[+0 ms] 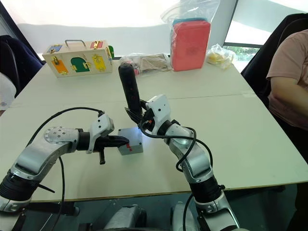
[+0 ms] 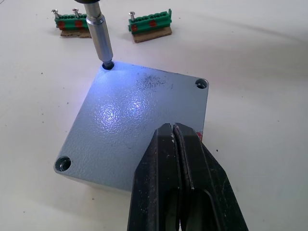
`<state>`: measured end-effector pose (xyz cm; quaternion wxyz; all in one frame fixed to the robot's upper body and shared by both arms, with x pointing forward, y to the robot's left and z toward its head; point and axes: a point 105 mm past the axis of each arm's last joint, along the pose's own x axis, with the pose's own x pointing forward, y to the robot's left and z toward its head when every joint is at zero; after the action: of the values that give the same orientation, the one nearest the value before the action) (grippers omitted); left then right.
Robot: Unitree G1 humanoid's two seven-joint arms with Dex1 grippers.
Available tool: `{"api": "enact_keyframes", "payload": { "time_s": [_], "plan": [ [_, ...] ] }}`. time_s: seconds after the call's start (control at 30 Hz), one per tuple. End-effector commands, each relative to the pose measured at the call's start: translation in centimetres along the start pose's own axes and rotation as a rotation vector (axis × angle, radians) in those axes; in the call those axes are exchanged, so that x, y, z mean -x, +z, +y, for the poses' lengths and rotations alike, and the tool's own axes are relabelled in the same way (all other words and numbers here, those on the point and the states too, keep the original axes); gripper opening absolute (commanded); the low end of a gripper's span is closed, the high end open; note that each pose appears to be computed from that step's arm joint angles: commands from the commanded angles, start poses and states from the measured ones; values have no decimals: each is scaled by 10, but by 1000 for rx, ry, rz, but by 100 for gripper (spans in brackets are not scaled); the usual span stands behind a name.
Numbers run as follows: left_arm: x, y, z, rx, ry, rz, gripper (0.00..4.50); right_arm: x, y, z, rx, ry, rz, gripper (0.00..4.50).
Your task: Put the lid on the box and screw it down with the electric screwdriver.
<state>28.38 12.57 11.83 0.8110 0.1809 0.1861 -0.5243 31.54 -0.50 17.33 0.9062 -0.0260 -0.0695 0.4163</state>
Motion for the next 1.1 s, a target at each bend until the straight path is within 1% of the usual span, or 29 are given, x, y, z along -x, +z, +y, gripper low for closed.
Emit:
{"api": "enact_keyframes", "payload": {
  "time_s": [0.03,0.23,0.3,0.37,0.43,0.47,0.5,0.53,0.6,0.63,0.67,0.7,0.73,0.77,0.83,0.87,0.93,1.0,1.1],
  "plan": [
    [-4,-10,-2,38,7,44,0,7,-25,-10,-64,-29,127,177],
    [-6,-16,-1,59,35,35,0,11,38,-29,-31,-25,-24,177],
    [-6,-11,-1,79,37,1,0,16,68,-38,-76,-18,-138,177],
    [-5,-5,0,94,46,-38,0,24,90,-51,-131,-11,-220,177],
    [-1,8,8,132,91,-112,0,30,98,-66,-142,-24,-204,177],
    [1,16,12,164,116,-165,0,32,98,-74,-134,-52,-167,177],
    [3,22,15,188,130,-200,0,33,98,-79,-129,-73,-140,177],
    [6,28,20,208,156,-236,0,34,95,-89,-111,-121,-84,177],
    [14,41,18,207,146,-287,0,39,100,-107,-135,-166,-11,177],
    [18,49,18,197,148,-330,0,43,103,-113,-178,-162,26,177],
    [19,51,9,160,79,-289,0,53,92,-121,-224,-135,167,177],
    [18,53,4,124,40,-261,0,65,79,-131,-251,-149,300,177],
    [17,57,2,111,10,-243,0,80,65,-144,-317,-200,417,177],
    [16,62,-3,99,-42,-234,0,92,54,-152,-396,-227,494,177],
    [15,71,-13,23,-114,-227,0,103,47,-155,-494,-229,546,177],
    [15,74,-17,-9,-140,-221,0,106,44,-152,-514,-209,582,177],
    [17,80,-24,-82,-180,-195,0,118,30,-143,-563,-170,699,177],
    [18,79,-29,-174,-209,-139,0,132,13,-141,-638,-173,800,177],
    [20,74,-34,-227,-249,-94,0,142,0,-146,-690,-208,871,177]
  ]
}}
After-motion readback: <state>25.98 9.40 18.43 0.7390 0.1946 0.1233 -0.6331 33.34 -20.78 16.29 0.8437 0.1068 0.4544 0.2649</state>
